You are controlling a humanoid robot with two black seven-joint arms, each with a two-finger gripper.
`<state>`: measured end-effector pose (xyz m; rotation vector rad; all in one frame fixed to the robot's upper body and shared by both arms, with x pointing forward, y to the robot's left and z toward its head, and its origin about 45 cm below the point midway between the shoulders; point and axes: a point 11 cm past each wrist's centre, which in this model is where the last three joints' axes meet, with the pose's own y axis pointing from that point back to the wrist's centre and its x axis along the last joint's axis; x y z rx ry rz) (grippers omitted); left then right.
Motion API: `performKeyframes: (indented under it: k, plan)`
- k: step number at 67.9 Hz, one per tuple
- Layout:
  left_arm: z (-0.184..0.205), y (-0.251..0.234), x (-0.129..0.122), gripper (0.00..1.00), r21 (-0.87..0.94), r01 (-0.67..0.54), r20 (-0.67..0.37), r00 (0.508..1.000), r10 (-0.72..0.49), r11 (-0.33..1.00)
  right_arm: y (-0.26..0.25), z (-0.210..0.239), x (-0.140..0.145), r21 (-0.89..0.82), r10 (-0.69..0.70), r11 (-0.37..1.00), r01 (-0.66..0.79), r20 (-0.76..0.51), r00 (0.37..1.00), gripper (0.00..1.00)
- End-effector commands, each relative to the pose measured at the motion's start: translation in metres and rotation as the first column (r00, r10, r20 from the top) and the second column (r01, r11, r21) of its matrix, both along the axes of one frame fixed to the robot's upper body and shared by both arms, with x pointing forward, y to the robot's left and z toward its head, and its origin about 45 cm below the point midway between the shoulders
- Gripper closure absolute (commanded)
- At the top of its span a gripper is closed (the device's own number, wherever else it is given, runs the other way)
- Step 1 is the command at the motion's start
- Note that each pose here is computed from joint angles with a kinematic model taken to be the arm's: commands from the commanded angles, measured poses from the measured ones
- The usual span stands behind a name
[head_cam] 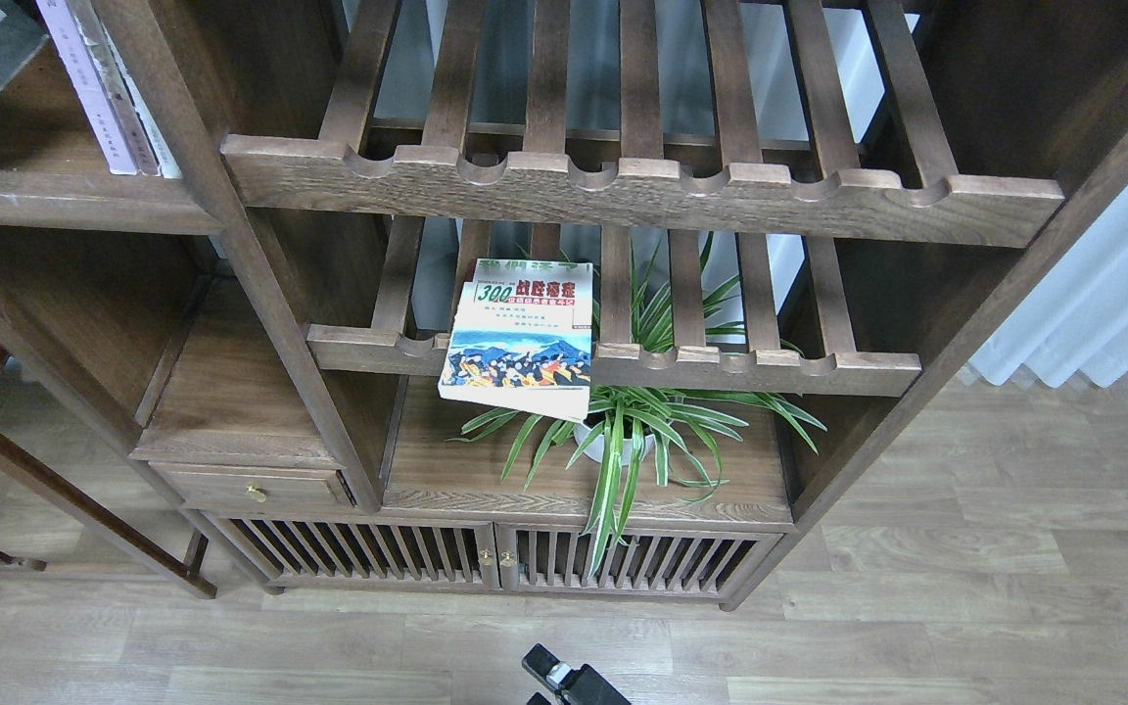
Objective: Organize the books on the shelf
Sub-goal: 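Insert the green-cover book into the side shelf with the left gripper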
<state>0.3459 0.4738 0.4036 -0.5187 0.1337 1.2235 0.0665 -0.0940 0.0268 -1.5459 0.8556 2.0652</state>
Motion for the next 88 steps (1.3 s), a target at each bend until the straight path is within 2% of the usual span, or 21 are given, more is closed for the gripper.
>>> performKeyframes:
  k: [1, 15, 20, 47, 67, 88]
  plan:
    - [0.005, -0.002, 0.005, 0.93, 0.082, -0.004, -0.021, 1.0, 0.005, 0.997, 0.002, 0.001, 0.001, 0.004, 0.0, 1.0, 0.0, 0.001, 1.0, 0.0]
    - [0.025, -0.007, 0.022, 0.93, 0.227, -0.046, 0.003, 0.999, 0.047, 0.973, 0.0, 0.0, 0.0, 0.001, 0.001, 1.0, -0.001, -0.001, 1.0, 0.0]
    - [0.034, -0.016, 0.036, 0.93, 0.284, -0.048, 0.01, 0.999, 0.047, 0.958, 0.0, 0.0, -0.001, 0.0, -0.002, 1.0, 0.002, -0.003, 1.0, 0.0]
    - [0.058, -0.044, 0.092, 0.93, 0.355, -0.008, -0.027, 0.999, 0.019, 0.935, 0.0, 0.0, 0.0, 0.002, -0.004, 1.0, 0.004, -0.002, 1.0, 0.0]
    - [0.052, -0.08, 0.114, 0.93, 0.448, 0.064, -0.083, 0.996, -0.03, 0.892, 0.001, 0.001, 0.003, 0.004, -0.009, 1.0, 0.009, 0.004, 1.0, 0.0]
    - [0.053, -0.078, 0.116, 0.93, 0.472, 0.059, -0.095, 0.995, -0.016, 0.88, 0.001, 0.002, 0.006, 0.006, -0.011, 1.0, 0.011, 0.01, 1.0, 0.0]
